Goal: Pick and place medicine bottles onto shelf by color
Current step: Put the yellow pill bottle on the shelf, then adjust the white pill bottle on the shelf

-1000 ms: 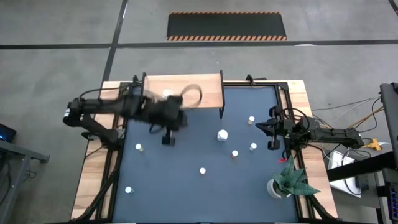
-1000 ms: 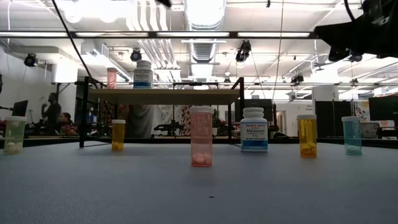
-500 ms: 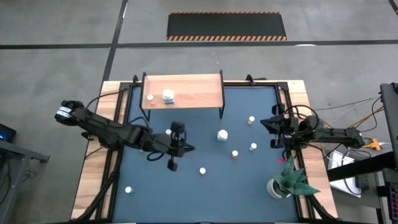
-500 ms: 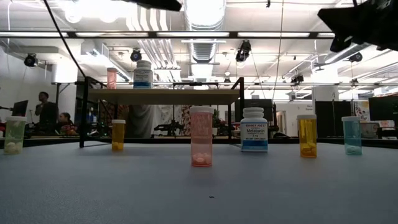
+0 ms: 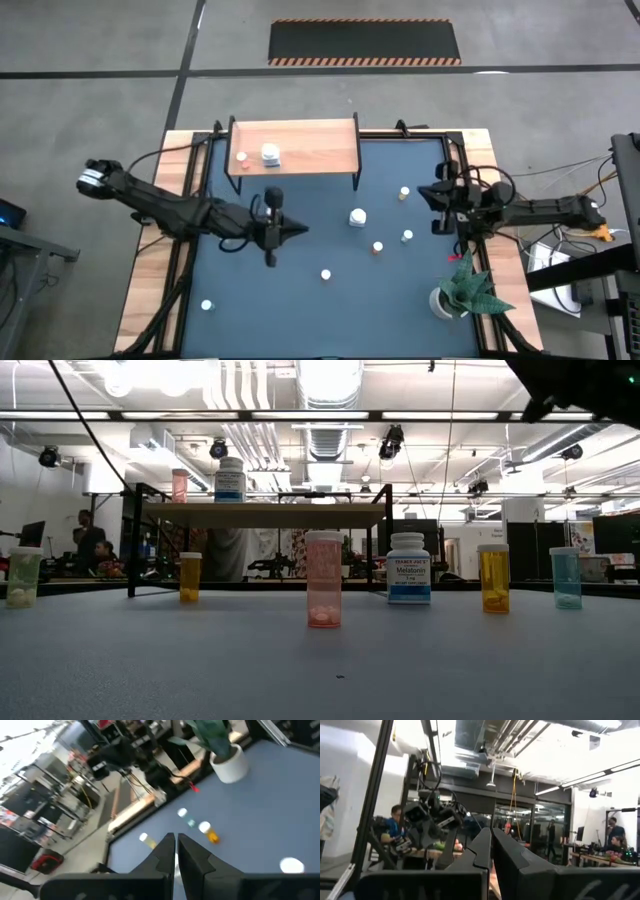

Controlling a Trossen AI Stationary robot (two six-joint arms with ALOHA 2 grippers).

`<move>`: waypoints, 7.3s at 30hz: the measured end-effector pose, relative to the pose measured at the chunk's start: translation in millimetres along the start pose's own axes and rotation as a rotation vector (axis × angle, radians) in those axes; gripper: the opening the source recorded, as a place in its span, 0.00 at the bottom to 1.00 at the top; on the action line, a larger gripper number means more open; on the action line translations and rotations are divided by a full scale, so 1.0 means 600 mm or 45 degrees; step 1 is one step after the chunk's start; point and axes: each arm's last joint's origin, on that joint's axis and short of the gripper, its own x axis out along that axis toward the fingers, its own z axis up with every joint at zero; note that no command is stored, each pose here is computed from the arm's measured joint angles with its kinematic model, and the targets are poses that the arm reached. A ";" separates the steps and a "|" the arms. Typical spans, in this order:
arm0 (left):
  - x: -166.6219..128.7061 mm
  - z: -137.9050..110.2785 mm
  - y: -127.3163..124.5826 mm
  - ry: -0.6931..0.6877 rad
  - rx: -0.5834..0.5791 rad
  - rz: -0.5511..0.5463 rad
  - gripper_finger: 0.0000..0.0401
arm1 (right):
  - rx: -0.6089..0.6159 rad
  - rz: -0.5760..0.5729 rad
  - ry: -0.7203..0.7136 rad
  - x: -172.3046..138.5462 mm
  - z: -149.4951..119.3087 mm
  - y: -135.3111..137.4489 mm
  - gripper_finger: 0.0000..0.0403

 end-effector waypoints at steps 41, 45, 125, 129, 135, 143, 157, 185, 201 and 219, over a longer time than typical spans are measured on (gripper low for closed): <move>-0.073 -0.023 0.021 -0.068 -0.027 0.144 0.01 | 0.593 -0.928 2.176 0.147 0.005 -0.047 0.15; -0.078 -0.023 0.023 -0.063 -0.036 0.169 0.01 | 0.637 -1.095 2.134 0.149 -0.029 -0.054 0.29; -0.111 -0.032 0.039 -0.152 -0.103 0.387 0.01 | 0.568 -0.551 1.944 0.298 0.116 -0.061 0.28; -0.116 -0.028 0.044 -0.183 -0.094 0.414 0.01 | 0.525 -0.452 1.953 0.339 0.106 -0.060 0.28; -0.112 -0.031 0.040 -0.153 -0.076 0.394 0.01 | 0.415 -0.351 1.988 0.412 0.065 -0.065 0.28; -0.110 -0.033 0.038 -0.138 -0.063 0.387 0.01 | 0.330 -0.231 2.025 0.487 0.026 -0.068 0.27; -0.109 -0.034 0.037 -0.136 -0.060 0.385 0.01 | 0.267 -0.280 2.143 0.506 -0.048 -0.135 0.27; -0.110 -0.033 0.037 -0.139 -0.061 0.386 0.01 | 0.235 -0.300 2.188 0.498 -0.092 -0.198 0.30; -0.110 -0.033 0.037 -0.141 -0.065 0.385 0.01 | 0.200 -0.321 2.182 0.499 -0.092 -0.199 0.33; -0.110 -0.033 0.037 -0.142 -0.068 0.384 0.01 | 0.206 -0.333 2.156 0.498 -0.074 -0.200 0.45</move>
